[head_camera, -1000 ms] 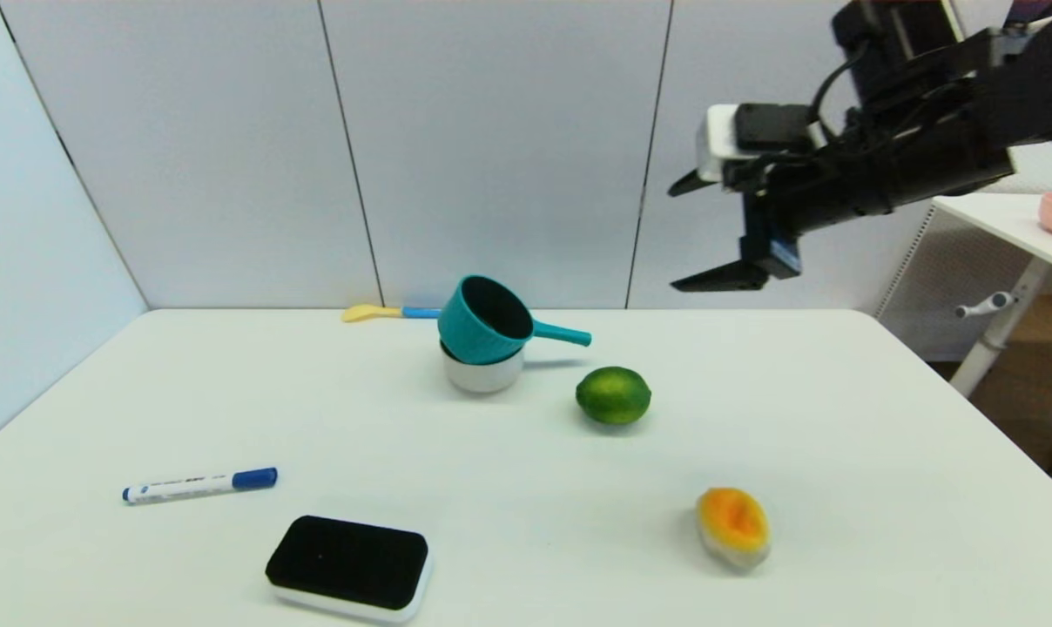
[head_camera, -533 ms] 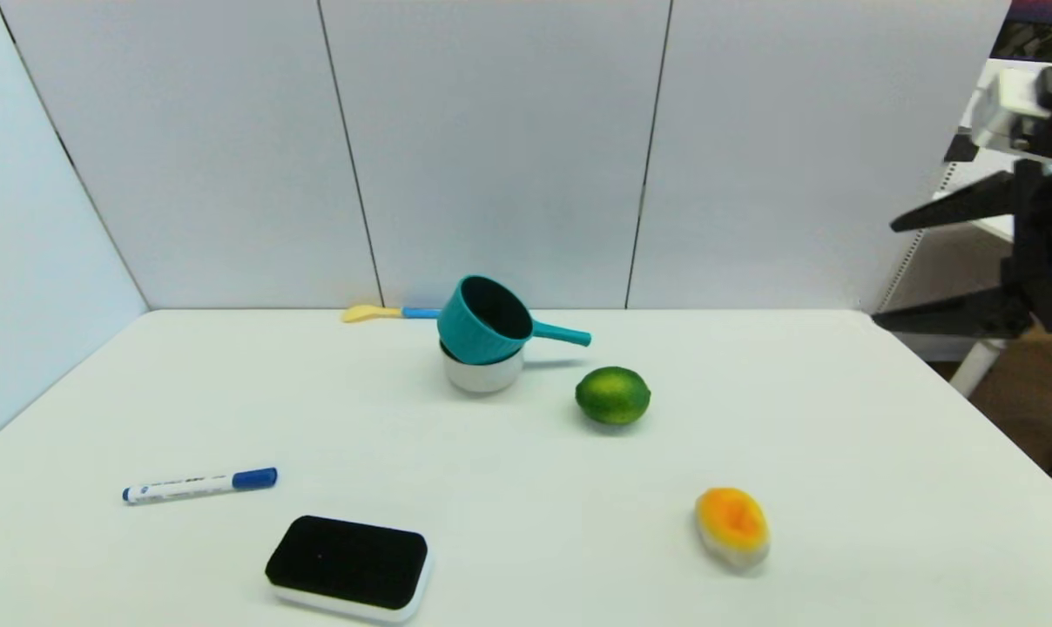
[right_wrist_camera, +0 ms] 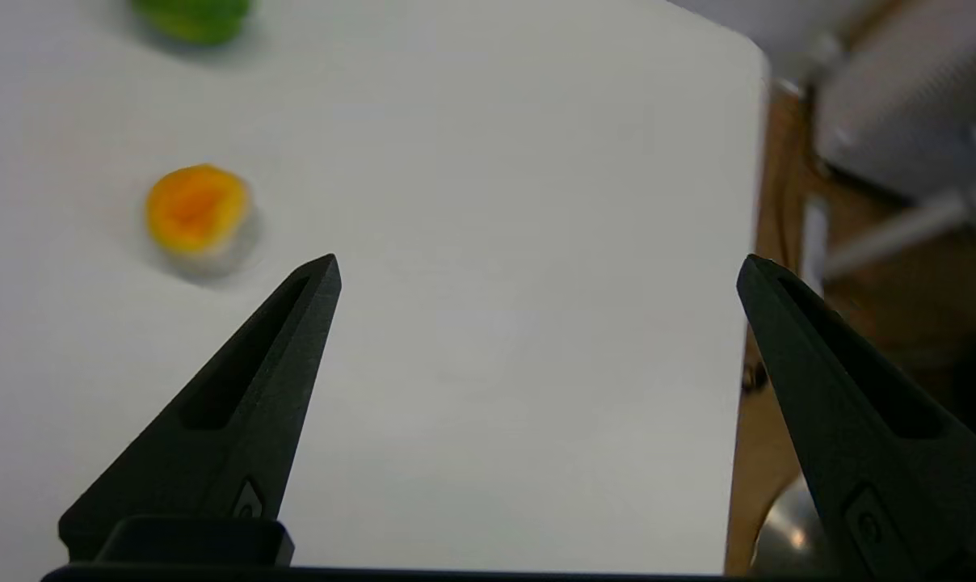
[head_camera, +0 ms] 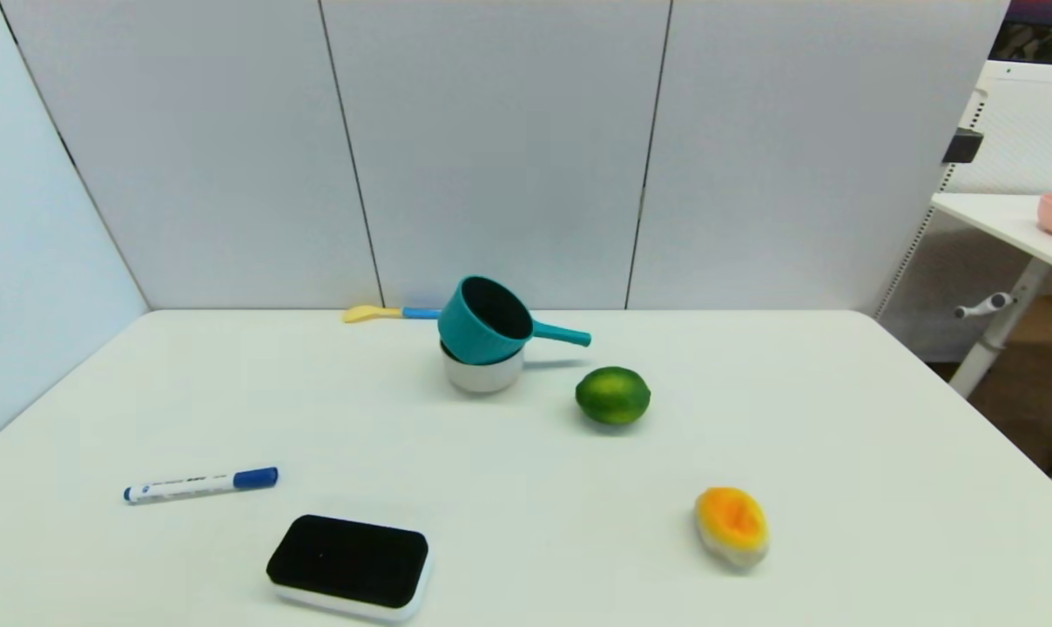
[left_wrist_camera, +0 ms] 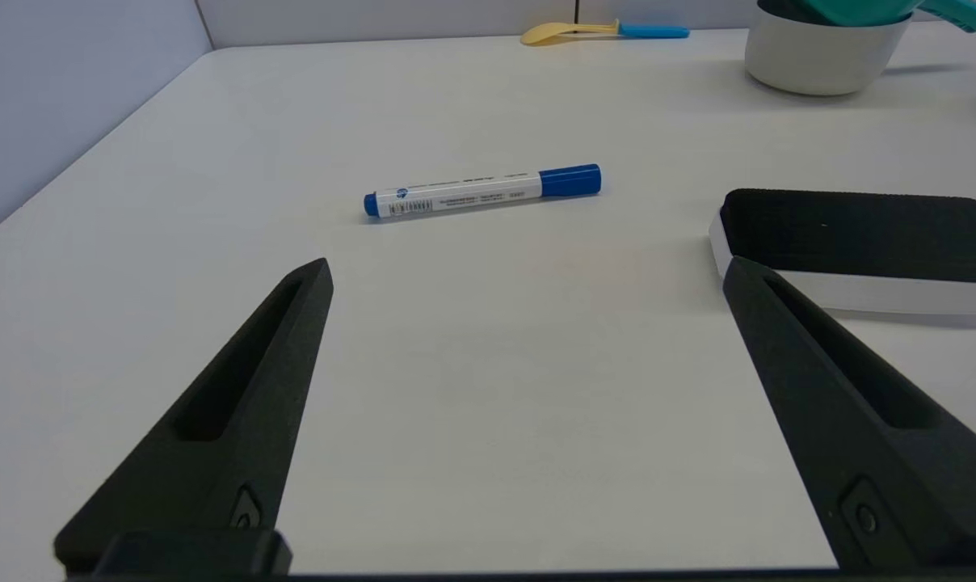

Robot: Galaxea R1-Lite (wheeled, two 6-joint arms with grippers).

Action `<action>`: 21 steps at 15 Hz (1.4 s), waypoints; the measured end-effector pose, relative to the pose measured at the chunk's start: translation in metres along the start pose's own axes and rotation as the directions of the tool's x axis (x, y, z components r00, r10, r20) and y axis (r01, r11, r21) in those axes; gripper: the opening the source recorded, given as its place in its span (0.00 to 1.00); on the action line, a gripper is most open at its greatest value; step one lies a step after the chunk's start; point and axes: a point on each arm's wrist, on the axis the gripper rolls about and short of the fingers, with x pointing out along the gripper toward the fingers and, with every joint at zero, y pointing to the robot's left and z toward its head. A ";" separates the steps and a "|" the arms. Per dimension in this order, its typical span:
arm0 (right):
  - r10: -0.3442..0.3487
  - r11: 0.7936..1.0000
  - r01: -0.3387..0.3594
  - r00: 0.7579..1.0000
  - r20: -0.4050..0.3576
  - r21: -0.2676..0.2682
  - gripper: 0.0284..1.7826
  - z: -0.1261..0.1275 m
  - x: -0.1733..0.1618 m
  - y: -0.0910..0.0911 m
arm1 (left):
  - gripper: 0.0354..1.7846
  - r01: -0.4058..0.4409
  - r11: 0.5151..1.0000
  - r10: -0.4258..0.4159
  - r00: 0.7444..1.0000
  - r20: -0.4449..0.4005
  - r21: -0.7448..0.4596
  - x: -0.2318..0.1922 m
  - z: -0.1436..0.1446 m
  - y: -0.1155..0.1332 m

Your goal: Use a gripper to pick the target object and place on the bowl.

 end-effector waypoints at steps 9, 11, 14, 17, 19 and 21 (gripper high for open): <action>-0.460 0.868 0.419 0.880 0.117 0.266 0.95 -0.132 -0.013 0.047 | 0.96 0.000 1.000 0.000 1.000 0.000 0.000 0.000 0.000 0.000; -0.445 0.870 0.385 0.883 0.152 0.309 0.95 -0.141 -0.010 0.050 | 0.96 0.000 1.000 0.000 1.000 0.000 0.000 0.000 0.000 0.000; -0.347 0.913 0.279 0.915 0.207 0.297 0.95 -0.152 -0.009 0.053 | 0.96 0.000 1.000 0.000 1.000 0.000 0.000 0.000 0.000 0.000; -0.299 0.931 0.222 0.919 0.257 0.288 0.95 -0.173 -0.006 0.060 | 0.96 0.000 1.000 0.000 1.000 0.000 0.000 0.000 0.000 0.000; -0.250 0.945 0.159 0.915 0.316 0.287 0.95 -0.182 -0.007 0.065 | 0.96 0.000 1.000 0.000 1.000 0.000 0.000 0.000 0.000 0.000; -0.222 0.956 0.119 0.891 0.395 0.270 0.95 -0.187 -0.007 0.068 | 0.96 0.000 1.000 0.000 1.000 0.000 0.000 0.000 0.000 0.000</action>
